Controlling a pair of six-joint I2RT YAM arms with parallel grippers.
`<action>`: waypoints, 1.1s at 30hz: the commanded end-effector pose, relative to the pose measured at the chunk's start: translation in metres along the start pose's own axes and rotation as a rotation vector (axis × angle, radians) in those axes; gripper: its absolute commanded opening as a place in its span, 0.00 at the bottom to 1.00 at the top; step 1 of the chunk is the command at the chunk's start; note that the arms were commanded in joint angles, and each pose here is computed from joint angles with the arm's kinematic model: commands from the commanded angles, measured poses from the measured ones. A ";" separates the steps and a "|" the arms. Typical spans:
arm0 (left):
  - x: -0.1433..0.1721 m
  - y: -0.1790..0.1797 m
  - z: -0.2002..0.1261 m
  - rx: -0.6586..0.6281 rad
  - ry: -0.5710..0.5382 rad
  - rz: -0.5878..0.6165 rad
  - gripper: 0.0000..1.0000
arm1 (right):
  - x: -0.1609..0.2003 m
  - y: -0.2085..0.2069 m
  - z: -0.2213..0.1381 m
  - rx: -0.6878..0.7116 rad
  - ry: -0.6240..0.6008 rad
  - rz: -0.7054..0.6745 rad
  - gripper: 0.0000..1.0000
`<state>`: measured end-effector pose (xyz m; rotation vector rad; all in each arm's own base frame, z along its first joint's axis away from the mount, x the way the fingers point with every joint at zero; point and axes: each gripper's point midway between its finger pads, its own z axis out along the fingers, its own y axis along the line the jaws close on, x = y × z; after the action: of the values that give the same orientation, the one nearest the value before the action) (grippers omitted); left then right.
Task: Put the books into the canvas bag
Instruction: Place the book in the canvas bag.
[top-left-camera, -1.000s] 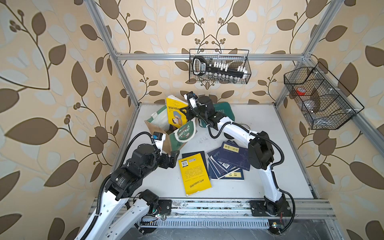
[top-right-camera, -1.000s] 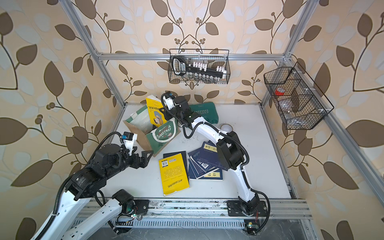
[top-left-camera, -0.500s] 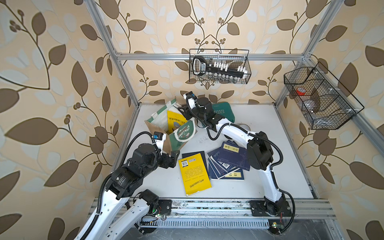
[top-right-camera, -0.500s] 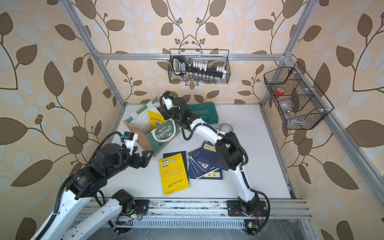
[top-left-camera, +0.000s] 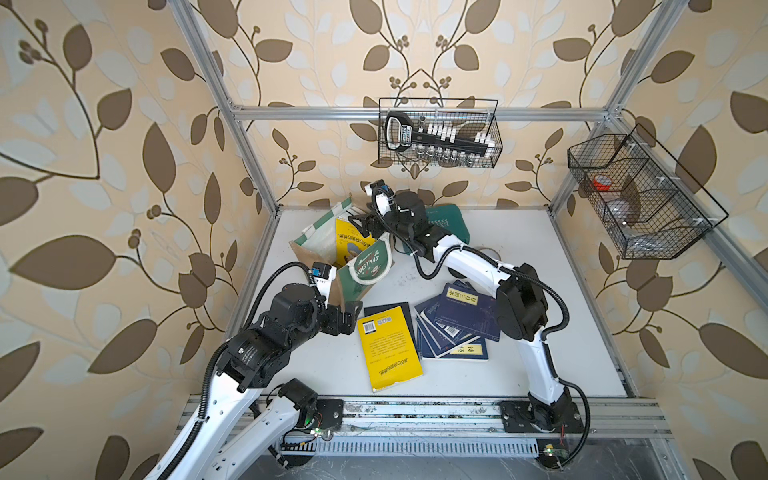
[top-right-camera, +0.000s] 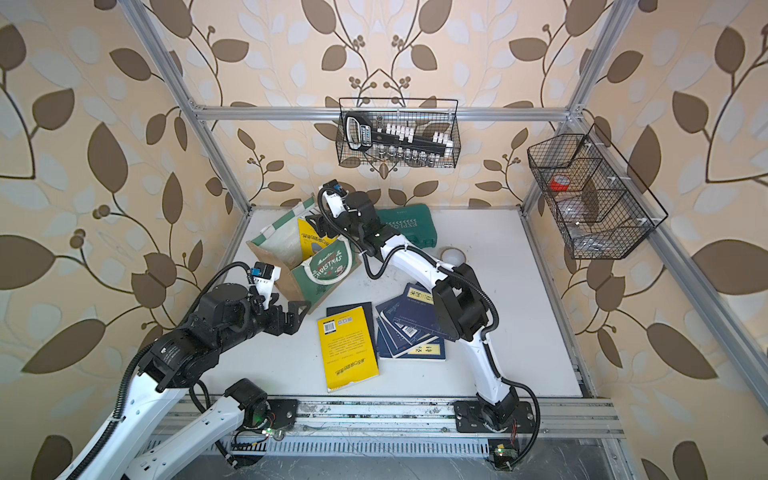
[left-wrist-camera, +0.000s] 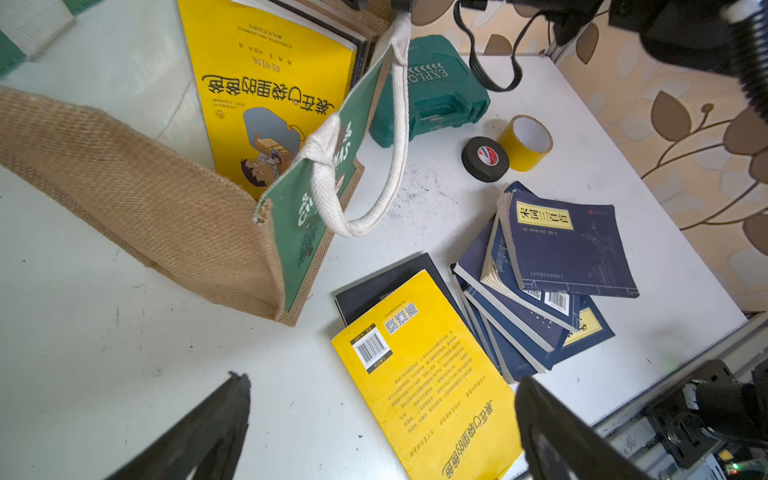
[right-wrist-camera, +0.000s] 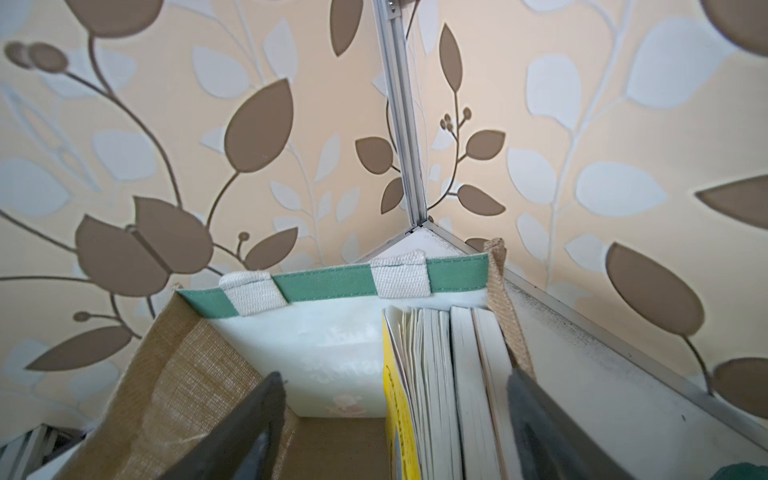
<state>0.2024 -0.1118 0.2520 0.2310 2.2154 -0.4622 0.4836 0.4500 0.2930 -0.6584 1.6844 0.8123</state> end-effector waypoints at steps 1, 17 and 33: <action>0.001 -0.010 0.008 0.049 0.026 0.003 0.99 | -0.031 0.023 -0.040 -0.042 -0.015 -0.037 0.98; 0.032 0.000 0.037 0.003 0.138 -0.257 0.99 | 0.121 0.031 -0.167 0.092 0.394 0.209 0.98; 0.097 0.015 0.076 -0.043 0.261 -0.451 0.99 | 0.242 0.099 -0.210 0.064 0.672 0.248 0.98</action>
<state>0.1950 -0.1220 0.1283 -0.2088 2.5647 -0.5986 0.2313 0.3398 0.1315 -0.7705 2.3639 0.7881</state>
